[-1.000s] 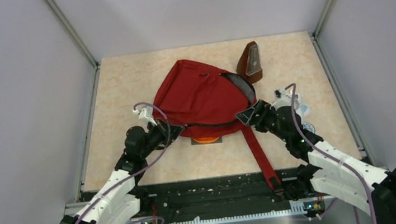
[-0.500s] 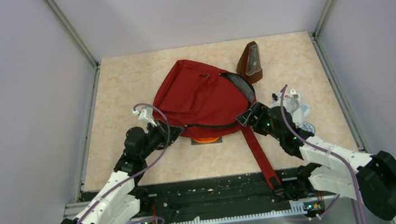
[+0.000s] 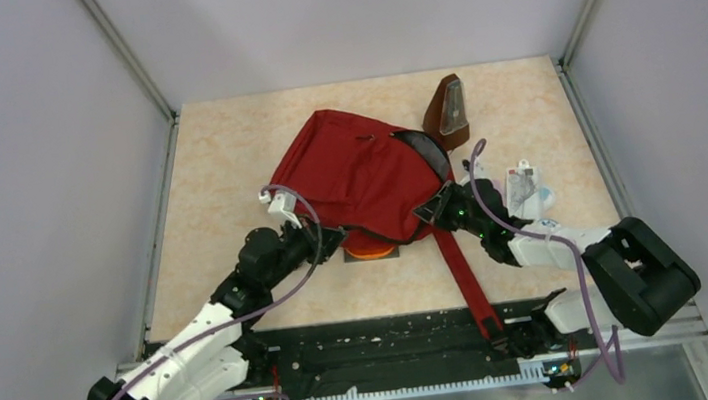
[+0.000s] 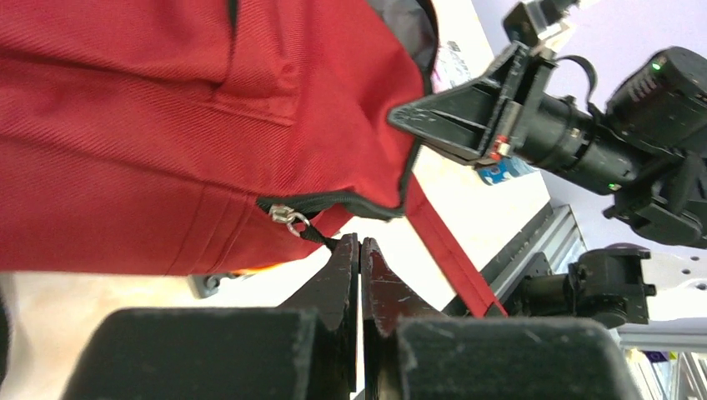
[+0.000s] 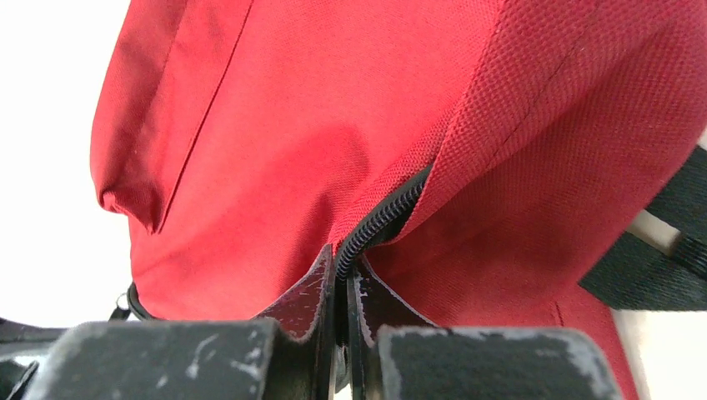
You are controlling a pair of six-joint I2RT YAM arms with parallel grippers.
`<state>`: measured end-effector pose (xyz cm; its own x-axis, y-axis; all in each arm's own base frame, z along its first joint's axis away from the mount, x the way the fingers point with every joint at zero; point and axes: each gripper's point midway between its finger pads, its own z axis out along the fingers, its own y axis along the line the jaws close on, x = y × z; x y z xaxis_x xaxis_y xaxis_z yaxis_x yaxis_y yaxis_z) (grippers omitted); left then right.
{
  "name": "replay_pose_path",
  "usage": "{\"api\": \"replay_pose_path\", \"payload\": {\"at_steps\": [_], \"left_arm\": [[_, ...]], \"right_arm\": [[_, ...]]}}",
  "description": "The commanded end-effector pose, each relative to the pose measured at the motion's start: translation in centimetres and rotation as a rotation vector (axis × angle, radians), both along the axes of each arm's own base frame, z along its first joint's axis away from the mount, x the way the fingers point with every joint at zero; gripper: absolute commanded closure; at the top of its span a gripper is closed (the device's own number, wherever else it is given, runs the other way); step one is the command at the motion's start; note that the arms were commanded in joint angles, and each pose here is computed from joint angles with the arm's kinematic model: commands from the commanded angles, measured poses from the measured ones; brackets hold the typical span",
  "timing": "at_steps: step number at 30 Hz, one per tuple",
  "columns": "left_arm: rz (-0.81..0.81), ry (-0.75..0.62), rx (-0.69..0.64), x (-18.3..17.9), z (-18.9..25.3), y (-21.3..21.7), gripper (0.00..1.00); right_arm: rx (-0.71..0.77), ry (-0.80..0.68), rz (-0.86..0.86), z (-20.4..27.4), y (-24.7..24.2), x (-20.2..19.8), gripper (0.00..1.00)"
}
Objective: Pack the student bag
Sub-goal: Zip the student bag at the center of the board.
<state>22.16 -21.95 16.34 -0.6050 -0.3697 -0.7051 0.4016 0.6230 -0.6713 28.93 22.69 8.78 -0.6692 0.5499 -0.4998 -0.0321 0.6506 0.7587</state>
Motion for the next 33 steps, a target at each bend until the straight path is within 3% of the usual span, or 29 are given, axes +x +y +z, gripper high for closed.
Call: {"api": "replay_pose_path", "payload": {"at_steps": [1, 13, 19, 21, 22, 23, 25, 27, 28, 30, 33], "left_arm": [[-0.023, -0.058, -0.082, -0.5, 4.7, -3.6, 1.00], [-0.044, 0.042, -0.101, -2.2, 5.2, -14.1, 1.00], [0.018, 0.043, -0.021, -1.2, 4.3, -13.6, 1.00], [0.044, 0.032, -0.019, -1.1, 4.3, -12.6, 1.00], [0.041, 0.016, -0.024, -1.2, 4.5, -12.2, 0.99], [0.022, -0.009, -0.028, -1.5, 4.8, -12.0, 0.95], [-0.043, -0.059, -0.027, -2.5, 5.5, -11.9, 0.71], [-0.093, -0.093, 0.004, -3.3, 6.0, -11.5, 0.44], [-0.091, -0.098, 0.031, -3.5, 6.2, -10.9, 0.36], [-0.040, -0.083, 0.097, -3.0, 5.8, -9.2, 0.26], [0.056, 0.004, 0.198, -1.6, 4.3, -5.8, 0.21]], "right_arm": [[0.087, -0.074, 0.033, 2.3, 1.4, 0.8, 1.00], [0.078, -0.100, -0.028, 2.4, 0.8, 1.0, 1.00], [0.027, -0.125, -0.031, 2.6, 0.0, 0.7, 0.99], [-0.022, -0.153, -0.035, 3.2, -0.7, 0.7, 0.85], [-0.056, -0.168, -0.036, 3.5, -1.1, 0.8, 0.73], [-0.090, -0.178, -0.034, 3.8, -1.5, 0.7, 0.63], [-0.159, -0.202, -0.028, 4.5, -2.4, 0.4, 0.45], [-0.216, -0.235, -0.026, 5.7, -3.4, -0.1, 0.34], [-0.242, -0.250, -0.020, 6.1, -3.8, -0.4, 0.31], [-0.283, -0.286, 0.002, 7.0, -4.5, -1.1, 0.28], [-0.302, -0.368, 0.105, 8.5, -4.0, -2.5, 0.27]]}}
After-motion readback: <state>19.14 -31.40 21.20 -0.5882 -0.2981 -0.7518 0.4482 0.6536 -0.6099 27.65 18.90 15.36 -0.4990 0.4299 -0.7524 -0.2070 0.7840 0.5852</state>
